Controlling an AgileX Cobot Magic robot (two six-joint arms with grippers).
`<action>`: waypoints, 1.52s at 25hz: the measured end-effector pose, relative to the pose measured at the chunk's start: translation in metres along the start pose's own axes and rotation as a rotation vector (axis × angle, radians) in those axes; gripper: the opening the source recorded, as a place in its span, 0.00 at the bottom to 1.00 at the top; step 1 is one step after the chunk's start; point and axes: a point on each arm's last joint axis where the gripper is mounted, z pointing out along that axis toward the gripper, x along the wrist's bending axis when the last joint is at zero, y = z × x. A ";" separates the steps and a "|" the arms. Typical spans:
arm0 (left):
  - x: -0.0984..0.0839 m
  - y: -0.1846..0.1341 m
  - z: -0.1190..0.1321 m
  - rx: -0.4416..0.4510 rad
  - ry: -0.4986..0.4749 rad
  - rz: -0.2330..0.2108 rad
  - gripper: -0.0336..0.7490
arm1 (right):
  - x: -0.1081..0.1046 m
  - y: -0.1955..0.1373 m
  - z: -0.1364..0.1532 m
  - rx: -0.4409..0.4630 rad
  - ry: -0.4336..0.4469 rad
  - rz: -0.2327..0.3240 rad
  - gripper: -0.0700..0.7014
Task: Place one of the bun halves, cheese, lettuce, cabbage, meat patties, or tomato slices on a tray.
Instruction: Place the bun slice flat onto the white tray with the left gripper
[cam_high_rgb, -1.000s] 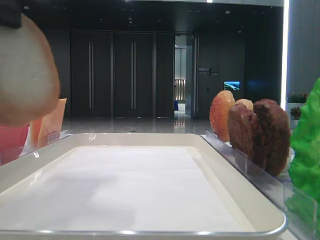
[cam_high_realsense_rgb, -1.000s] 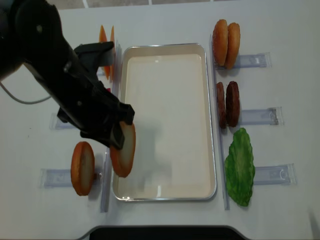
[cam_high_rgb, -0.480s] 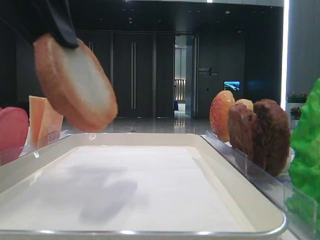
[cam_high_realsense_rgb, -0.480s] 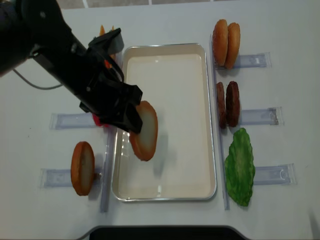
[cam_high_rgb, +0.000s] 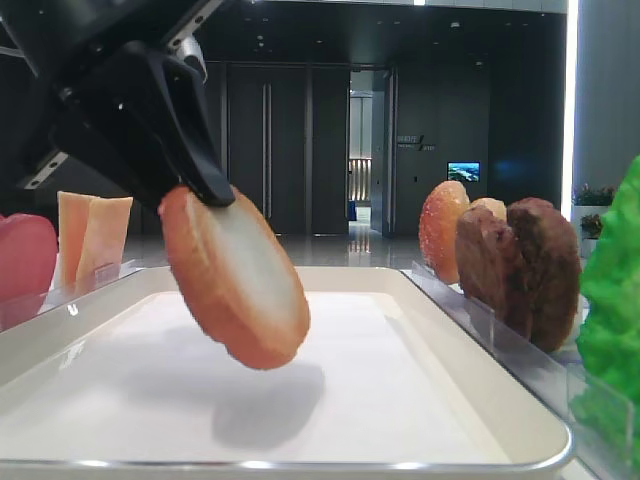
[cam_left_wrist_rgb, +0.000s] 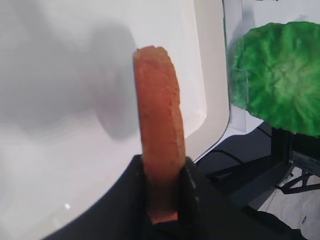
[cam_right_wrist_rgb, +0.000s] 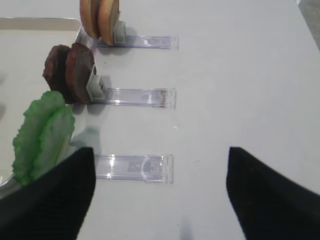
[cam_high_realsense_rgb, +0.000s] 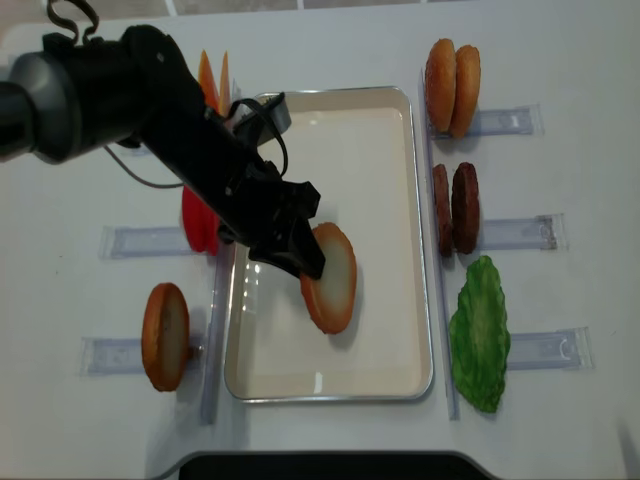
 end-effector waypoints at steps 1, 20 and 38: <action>0.001 0.001 0.002 0.004 -0.001 -0.003 0.22 | 0.000 0.000 0.000 0.000 0.000 0.000 0.76; 0.014 0.006 0.022 0.046 -0.006 -0.029 0.22 | 0.000 0.000 0.000 0.000 0.001 0.000 0.76; 0.018 0.005 0.021 0.069 0.053 -0.048 0.62 | 0.000 0.000 0.000 0.000 0.003 0.002 0.76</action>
